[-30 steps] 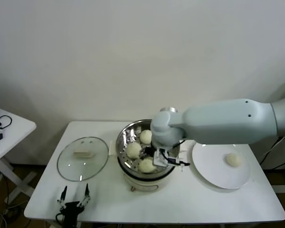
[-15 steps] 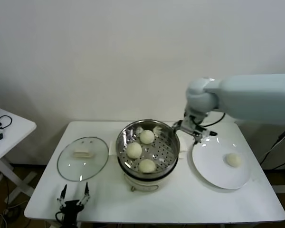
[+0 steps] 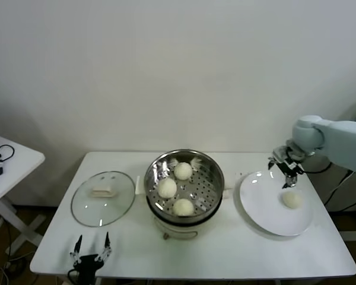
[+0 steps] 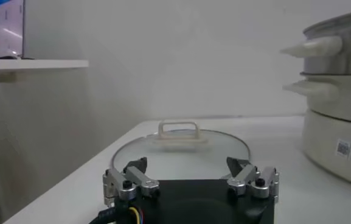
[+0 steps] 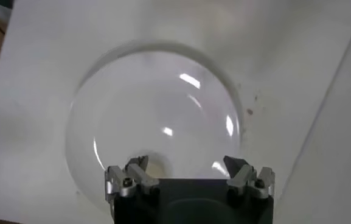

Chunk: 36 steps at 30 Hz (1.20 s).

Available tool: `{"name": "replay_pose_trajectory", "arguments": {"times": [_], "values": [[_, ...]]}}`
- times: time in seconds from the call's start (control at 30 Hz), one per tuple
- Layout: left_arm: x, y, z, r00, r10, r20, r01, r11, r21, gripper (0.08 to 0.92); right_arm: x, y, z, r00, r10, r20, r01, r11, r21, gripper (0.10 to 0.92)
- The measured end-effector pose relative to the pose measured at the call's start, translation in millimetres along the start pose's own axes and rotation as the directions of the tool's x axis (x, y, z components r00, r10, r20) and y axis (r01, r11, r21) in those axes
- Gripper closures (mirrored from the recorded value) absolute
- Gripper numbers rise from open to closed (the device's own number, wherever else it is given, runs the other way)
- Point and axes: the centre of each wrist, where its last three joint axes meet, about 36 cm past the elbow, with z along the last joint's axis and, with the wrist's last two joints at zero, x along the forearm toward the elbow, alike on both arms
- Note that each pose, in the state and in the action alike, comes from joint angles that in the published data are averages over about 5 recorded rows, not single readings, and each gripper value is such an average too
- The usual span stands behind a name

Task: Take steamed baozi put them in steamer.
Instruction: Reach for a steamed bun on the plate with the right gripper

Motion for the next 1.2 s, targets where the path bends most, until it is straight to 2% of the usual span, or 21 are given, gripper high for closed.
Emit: {"name": "replay_pose_trajectory", "arguments": {"times": [0.3, 0.57, 1.2], "values": [[5.0, -2.1, 3.2, 0.9999, 0.002, -0.015, -0.002, 1.000, -0.014, 0.177, -65.9, 32.7, 48.6, 0.998, -0.041, -0.039, 0.037, 0.993, -0.108, 0.200], [4.5, -3.3, 5.3, 0.9997, 0.011, -0.021, -0.012, 1.000, -0.027, 0.177, -103.8, 58.5, 66.2, 0.996, -0.062, -0.057, 0.052, 0.986, -0.161, 0.200], [4.8, -5.9, 5.7, 0.9996, 0.017, -0.022, -0.018, 0.999, -0.031, 0.177, -115.5, 70.6, 73.3, 0.999, -0.007, -0.038, -0.002, 0.974, -0.225, 0.200]]}}
